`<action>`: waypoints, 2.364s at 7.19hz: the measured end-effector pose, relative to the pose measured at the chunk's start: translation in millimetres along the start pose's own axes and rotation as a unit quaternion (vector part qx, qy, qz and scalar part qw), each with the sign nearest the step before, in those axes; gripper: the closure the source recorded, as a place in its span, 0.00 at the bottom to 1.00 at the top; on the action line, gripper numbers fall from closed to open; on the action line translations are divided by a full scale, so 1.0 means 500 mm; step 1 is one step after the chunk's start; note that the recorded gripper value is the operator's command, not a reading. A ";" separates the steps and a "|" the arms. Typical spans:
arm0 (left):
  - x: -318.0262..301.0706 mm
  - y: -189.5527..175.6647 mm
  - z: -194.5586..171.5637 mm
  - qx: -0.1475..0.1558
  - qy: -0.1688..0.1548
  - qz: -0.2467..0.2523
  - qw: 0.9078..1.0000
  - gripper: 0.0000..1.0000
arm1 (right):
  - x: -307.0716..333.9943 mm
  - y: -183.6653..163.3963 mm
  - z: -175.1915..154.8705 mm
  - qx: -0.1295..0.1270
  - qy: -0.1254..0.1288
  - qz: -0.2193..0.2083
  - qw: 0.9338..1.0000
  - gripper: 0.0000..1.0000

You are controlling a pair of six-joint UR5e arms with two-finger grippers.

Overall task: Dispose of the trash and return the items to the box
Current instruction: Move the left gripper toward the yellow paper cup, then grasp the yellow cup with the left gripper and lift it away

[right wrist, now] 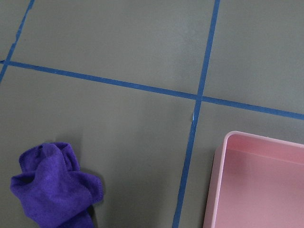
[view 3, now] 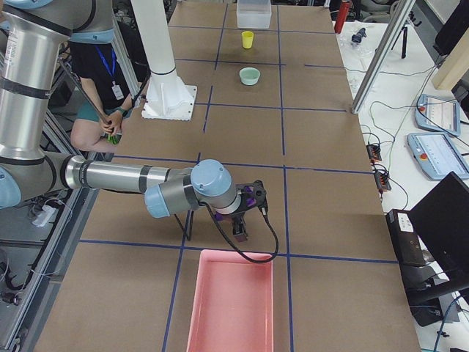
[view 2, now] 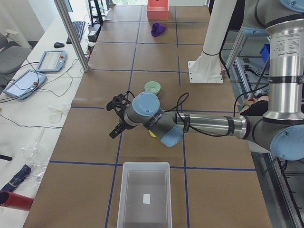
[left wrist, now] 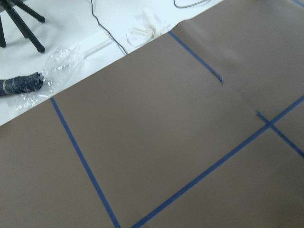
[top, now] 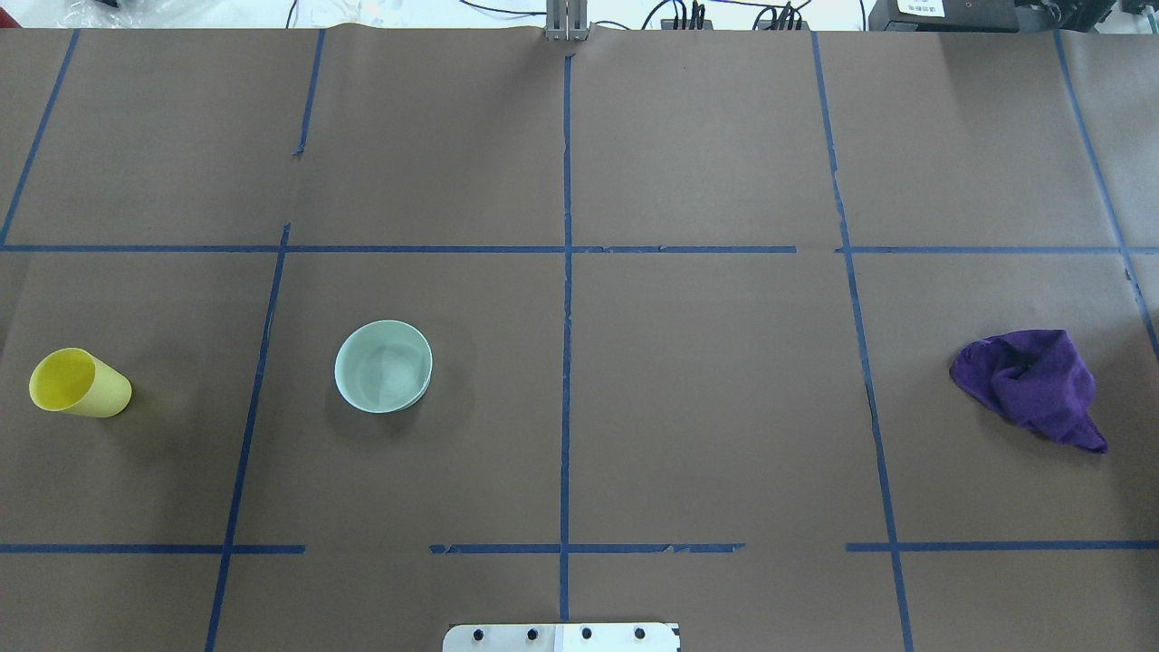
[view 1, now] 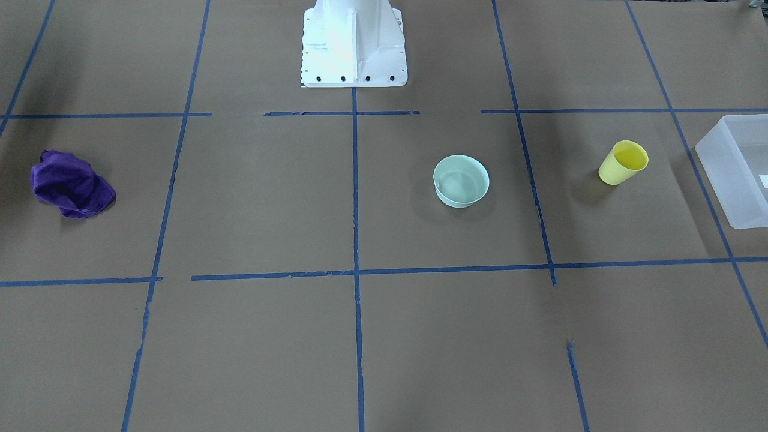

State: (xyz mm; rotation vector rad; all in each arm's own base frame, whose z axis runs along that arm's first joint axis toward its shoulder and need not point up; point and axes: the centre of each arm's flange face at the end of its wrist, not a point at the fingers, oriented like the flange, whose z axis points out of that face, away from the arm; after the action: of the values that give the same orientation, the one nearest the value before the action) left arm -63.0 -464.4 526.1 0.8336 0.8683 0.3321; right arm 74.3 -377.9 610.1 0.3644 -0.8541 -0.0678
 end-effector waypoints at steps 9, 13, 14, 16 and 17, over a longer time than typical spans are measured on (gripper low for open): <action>0.294 0.215 0.247 -0.063 -0.084 -0.238 0.966 0.32 | -0.001 0.017 0.034 0.022 0.001 -0.012 1.000 0.00; 0.340 0.279 0.290 -0.106 -0.079 -0.245 0.961 0.55 | 0.005 0.032 0.039 0.017 0.001 -0.012 1.000 0.00; 0.341 0.292 0.298 -0.114 -0.079 -0.242 0.960 0.59 | 0.006 0.036 0.040 0.016 0.001 -0.011 1.000 0.00; 0.349 0.312 0.313 -0.127 -0.075 -0.235 0.961 1.00 | 0.007 0.038 0.041 0.016 0.001 -0.011 1.000 0.00; 0.355 0.315 0.316 -0.130 -0.071 -0.232 0.961 1.00 | 0.007 0.039 0.041 0.015 0.001 -0.010 1.000 0.00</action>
State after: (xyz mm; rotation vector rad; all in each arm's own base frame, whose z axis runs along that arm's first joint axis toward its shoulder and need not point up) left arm 180.9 -341.6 607.8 0.3862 0.8361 -0.0291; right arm 59.8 -366.2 631.6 0.4022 -0.8501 -0.0737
